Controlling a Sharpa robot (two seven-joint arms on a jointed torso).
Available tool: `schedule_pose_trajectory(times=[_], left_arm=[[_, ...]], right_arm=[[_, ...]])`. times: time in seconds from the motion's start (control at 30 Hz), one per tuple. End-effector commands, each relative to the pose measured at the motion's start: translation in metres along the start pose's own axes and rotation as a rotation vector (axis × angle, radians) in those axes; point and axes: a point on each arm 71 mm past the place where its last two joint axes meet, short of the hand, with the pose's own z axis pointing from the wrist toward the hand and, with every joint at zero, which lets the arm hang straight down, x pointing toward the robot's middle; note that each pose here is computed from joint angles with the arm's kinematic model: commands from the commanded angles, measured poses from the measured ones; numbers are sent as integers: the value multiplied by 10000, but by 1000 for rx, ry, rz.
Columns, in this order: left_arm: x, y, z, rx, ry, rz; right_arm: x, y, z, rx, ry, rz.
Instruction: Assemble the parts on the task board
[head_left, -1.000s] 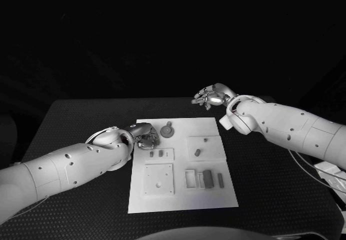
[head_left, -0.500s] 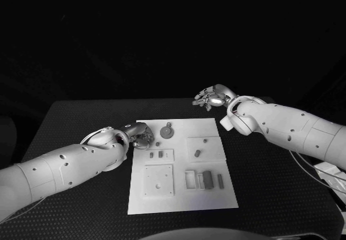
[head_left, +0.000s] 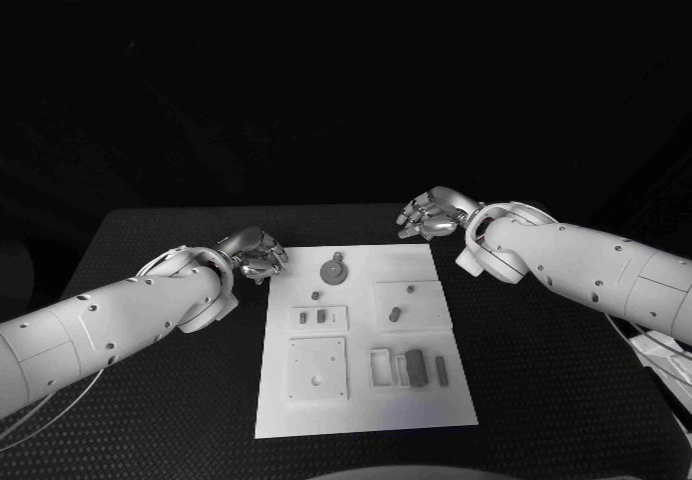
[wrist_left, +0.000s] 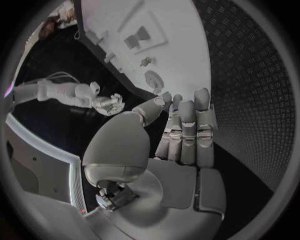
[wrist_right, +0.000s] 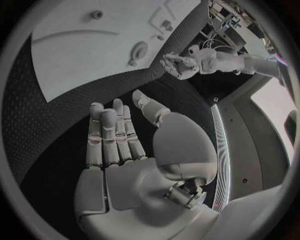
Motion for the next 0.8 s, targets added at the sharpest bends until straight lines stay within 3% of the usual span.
schedule_pose_trajectory(times=[0.03, 0.17, 0.3, 0.57, 0.8], left_arm=[[-151, 45, -35, -11, -57, -370], [-279, 82, -91, -2, -67, -542], [-317, 81, -141, 21, -55, -627], [-321, 60, -183, 55, -49, -697], [-326, 68, -196, 59, -53, -706]], right_arm=[[134, 13, -61, -45, 107, -192], [168, -12, -142, -62, 128, -315], [281, -56, -265, -76, 163, -432], [496, -125, -443, -90, 191, -602], [659, -165, -530, -99, 209, -660]])
